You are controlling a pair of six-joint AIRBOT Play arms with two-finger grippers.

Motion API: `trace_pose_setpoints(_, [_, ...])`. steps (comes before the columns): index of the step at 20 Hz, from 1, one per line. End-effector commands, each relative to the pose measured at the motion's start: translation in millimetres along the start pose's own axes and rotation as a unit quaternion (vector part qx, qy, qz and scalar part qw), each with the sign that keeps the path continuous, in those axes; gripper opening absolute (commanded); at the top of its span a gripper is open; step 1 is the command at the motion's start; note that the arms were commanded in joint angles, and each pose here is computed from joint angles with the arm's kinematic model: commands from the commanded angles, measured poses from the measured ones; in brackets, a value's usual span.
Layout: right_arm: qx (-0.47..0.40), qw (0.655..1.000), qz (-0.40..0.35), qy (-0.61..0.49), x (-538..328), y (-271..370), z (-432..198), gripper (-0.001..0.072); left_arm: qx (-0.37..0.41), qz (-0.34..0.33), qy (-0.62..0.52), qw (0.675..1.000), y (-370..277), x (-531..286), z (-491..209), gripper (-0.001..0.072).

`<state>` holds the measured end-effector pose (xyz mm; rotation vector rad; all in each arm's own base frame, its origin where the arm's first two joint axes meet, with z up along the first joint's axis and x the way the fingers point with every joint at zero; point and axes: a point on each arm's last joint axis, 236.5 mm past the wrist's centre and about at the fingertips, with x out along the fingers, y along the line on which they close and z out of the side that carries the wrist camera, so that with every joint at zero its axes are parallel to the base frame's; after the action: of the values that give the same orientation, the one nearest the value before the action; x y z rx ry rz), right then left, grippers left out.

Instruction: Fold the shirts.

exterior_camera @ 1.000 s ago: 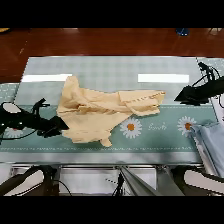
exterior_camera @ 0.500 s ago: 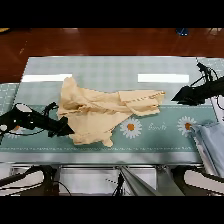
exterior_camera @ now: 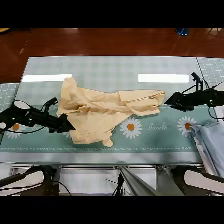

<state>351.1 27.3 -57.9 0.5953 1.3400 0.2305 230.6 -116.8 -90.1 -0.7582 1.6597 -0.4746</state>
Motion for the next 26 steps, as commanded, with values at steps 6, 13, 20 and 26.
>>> trace_pose_setpoints(6, [-0.014, 0.999, -0.008, 0.035, 66.9, 21.9, -16.4, 0.0487, 0.037, -0.005, -0.022, 0.999, -18.8, -18.6, 15.8, 0.0022])
trace_pose_setpoints(13, [-0.033, 0.999, 0.001, 0.041, 82.3, 51.4, -24.8, 0.0026, 0.081, 0.001, -0.067, 0.994, -41.2, -47.5, 49.0, 0.0021])
trace_pose_setpoints(20, [-0.164, 0.978, 0.043, -0.123, -57.4, 131.4, 43.7, 0.0025, 0.246, 0.025, -0.229, 0.942, -151.2, -173.4, 100.8, 0.002])
trace_pose_setpoints(26, [-0.223, 0.85, 0.051, -0.475, -331.3, 229.2, 76.9, 0.0024, 0.374, 0.082, -0.438, 0.813, -286.5, -338.4, 46.6, 0.002])
